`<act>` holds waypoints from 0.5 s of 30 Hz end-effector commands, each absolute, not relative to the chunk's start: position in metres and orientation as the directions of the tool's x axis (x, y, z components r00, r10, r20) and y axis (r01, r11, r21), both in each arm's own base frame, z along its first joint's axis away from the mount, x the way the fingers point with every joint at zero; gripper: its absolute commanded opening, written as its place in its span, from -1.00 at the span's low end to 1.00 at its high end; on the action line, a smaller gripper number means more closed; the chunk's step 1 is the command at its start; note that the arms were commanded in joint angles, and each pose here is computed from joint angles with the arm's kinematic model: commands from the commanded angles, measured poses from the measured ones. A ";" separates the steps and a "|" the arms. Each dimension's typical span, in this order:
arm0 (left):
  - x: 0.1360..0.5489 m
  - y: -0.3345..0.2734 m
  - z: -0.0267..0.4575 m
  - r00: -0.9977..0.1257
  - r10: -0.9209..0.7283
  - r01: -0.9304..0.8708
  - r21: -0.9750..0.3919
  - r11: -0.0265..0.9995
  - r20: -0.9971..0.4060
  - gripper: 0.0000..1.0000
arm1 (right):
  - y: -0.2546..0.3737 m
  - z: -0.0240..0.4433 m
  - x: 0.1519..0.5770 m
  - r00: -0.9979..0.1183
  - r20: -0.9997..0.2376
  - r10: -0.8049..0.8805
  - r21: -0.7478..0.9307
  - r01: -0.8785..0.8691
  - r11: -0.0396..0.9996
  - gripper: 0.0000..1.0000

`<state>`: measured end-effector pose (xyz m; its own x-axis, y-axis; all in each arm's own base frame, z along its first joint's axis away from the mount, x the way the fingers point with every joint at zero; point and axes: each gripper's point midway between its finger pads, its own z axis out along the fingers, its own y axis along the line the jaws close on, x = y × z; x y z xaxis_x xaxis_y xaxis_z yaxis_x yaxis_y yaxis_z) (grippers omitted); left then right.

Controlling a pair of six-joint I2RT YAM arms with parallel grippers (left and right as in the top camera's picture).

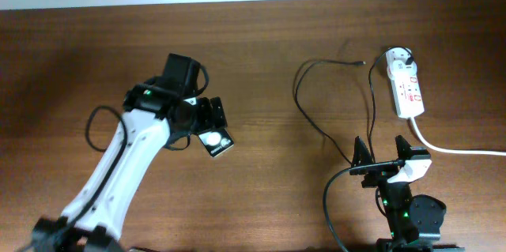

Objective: Plug charger to phone and switch on socket
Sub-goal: 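Reach the left gripper down to the black phone and grasp it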

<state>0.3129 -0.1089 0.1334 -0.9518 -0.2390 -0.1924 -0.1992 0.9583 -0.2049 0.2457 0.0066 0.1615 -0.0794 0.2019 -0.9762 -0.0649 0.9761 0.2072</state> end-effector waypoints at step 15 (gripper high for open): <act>0.347 -0.094 0.122 -0.915 -0.336 -0.324 -0.087 0.942 -0.222 0.98 | 0.007 0.158 0.246 -0.083 -0.978 0.192 0.197 -0.065 0.978 0.98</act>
